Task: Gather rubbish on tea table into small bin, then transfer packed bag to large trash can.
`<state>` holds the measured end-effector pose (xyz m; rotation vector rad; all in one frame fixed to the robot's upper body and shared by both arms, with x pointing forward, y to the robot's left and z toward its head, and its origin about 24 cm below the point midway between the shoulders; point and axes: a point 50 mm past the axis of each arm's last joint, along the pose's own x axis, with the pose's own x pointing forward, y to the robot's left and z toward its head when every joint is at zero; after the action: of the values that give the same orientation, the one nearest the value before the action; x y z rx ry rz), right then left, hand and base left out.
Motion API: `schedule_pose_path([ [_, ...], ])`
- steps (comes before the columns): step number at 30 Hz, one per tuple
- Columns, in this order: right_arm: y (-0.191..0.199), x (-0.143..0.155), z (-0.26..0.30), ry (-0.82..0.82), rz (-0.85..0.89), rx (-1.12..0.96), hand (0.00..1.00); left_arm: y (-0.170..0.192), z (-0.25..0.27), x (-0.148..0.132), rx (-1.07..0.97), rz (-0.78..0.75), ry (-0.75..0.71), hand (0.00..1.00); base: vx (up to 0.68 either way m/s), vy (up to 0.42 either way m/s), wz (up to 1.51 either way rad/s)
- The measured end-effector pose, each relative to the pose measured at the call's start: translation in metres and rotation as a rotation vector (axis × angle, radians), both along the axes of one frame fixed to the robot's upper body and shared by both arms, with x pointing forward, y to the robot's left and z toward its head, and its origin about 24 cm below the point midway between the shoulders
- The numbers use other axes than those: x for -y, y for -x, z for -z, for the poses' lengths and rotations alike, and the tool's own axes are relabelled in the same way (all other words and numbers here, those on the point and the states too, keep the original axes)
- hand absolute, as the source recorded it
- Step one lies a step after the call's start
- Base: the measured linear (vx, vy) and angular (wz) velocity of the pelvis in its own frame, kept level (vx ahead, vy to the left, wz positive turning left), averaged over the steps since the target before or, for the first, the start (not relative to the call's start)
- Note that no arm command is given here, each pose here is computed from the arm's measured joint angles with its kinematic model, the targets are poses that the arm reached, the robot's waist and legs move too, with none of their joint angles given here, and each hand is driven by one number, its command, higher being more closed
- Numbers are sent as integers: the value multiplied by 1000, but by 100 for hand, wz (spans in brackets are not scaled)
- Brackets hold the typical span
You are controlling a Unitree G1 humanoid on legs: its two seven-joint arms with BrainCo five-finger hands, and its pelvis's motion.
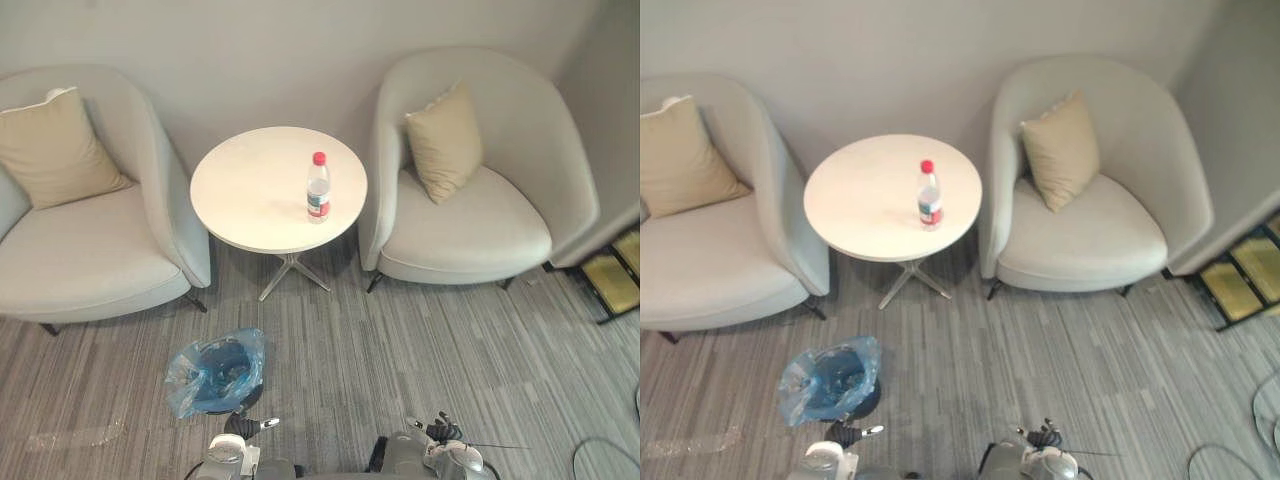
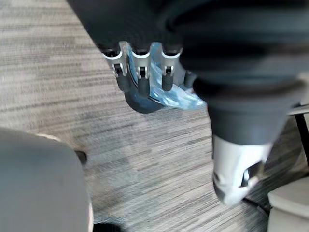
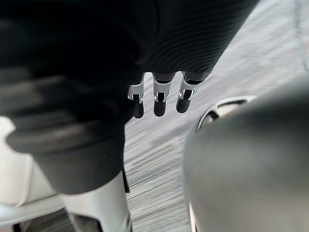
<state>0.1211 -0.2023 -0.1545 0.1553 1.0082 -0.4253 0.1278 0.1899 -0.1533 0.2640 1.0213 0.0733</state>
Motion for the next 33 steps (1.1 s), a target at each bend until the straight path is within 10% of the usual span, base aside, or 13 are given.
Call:
schedule_pose_path([
  [33,12,-2,4,-11,1,-27,0,1,1,5,-11,25,21,0,196,-25,14],
])
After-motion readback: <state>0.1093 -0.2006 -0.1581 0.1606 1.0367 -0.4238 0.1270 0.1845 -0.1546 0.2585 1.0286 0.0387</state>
